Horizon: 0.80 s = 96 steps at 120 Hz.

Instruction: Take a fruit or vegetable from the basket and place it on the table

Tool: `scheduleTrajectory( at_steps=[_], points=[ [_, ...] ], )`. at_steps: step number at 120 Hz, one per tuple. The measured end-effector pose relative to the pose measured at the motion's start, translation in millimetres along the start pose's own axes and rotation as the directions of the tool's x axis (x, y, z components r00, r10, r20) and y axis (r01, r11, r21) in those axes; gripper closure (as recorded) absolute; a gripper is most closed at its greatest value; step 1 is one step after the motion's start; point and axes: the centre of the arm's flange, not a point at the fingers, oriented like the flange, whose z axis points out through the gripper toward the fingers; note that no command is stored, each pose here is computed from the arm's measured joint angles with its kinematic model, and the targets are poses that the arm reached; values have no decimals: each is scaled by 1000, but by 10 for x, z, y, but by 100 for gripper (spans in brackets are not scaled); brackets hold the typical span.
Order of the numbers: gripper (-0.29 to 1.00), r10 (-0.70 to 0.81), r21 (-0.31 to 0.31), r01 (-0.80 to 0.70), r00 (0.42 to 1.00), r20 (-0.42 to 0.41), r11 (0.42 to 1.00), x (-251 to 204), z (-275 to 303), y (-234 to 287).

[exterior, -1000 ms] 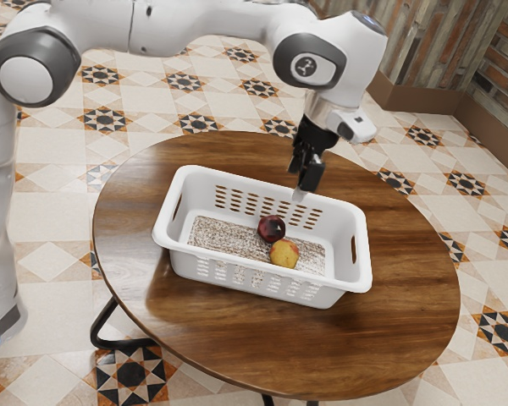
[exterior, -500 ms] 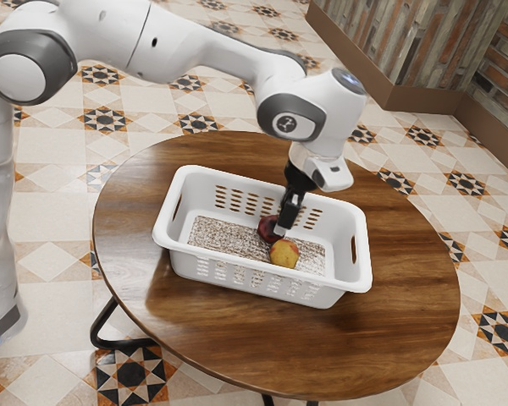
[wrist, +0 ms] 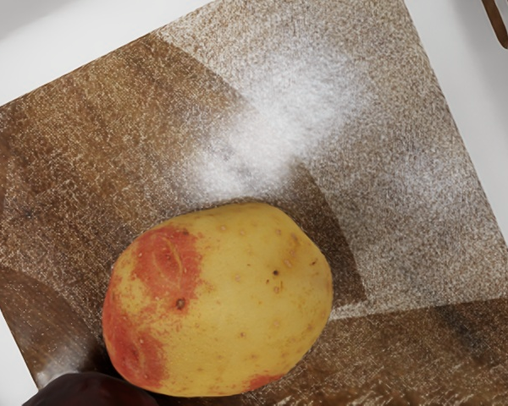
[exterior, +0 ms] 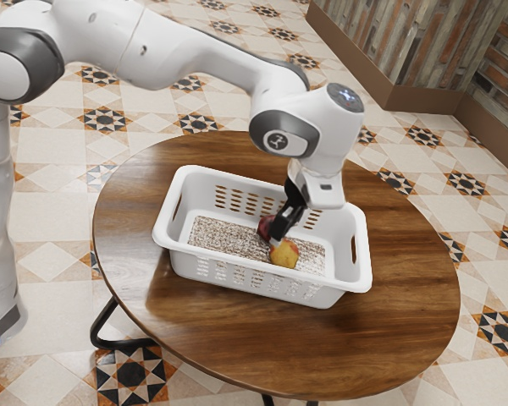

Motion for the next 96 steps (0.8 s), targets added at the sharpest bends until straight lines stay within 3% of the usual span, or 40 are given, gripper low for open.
scheduleTrajectory(
  at_steps=[46, 96],
  points=[
    [1, 118, 65, -114, 991, -67, 991, 159, 42, 122],
    [1, 130, 55, -127, 990, -57, 990, 23, 349, -4]
  ],
)
